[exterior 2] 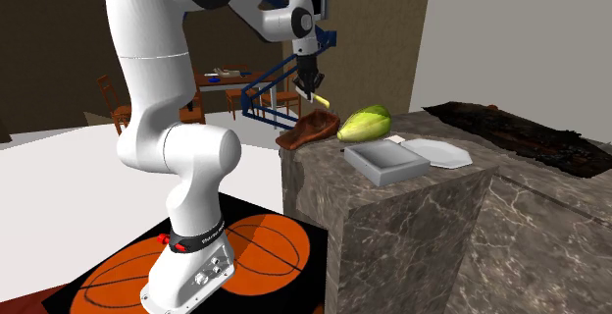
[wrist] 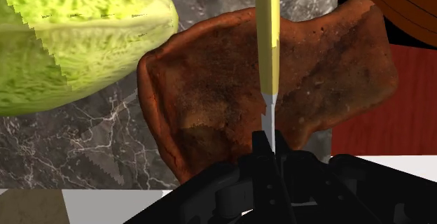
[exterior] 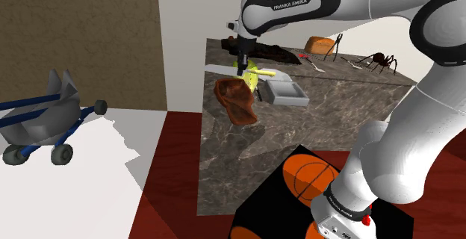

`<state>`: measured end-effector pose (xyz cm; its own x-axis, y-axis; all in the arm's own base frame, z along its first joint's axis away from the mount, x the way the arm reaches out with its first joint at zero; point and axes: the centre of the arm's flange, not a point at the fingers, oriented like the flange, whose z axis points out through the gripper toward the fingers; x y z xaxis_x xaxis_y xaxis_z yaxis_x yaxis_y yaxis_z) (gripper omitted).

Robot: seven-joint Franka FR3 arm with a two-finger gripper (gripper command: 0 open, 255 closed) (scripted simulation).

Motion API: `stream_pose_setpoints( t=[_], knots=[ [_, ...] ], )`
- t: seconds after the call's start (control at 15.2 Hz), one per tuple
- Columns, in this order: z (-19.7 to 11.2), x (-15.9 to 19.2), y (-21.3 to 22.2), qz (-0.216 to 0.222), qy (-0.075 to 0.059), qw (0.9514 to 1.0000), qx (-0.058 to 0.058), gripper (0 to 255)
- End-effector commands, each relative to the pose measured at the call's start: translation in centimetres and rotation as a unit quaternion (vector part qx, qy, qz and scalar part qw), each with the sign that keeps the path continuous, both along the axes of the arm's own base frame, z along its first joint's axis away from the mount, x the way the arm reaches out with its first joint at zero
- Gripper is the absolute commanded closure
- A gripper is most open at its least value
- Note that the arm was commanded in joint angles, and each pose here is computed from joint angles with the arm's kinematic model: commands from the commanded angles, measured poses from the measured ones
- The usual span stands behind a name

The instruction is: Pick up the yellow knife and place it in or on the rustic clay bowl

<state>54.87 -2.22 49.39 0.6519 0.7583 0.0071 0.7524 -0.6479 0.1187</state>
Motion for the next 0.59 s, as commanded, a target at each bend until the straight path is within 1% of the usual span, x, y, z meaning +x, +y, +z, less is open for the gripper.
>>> stream_pose_setpoints(
  t=[0.0,0.53],
  knots=[
    [-1.0,0.2,0.1,0.0,0.0,1.0,0.0,255],
    [-5.2,0.2,0.1,0.0,0.0,1.0,0.0,255]
  ],
)
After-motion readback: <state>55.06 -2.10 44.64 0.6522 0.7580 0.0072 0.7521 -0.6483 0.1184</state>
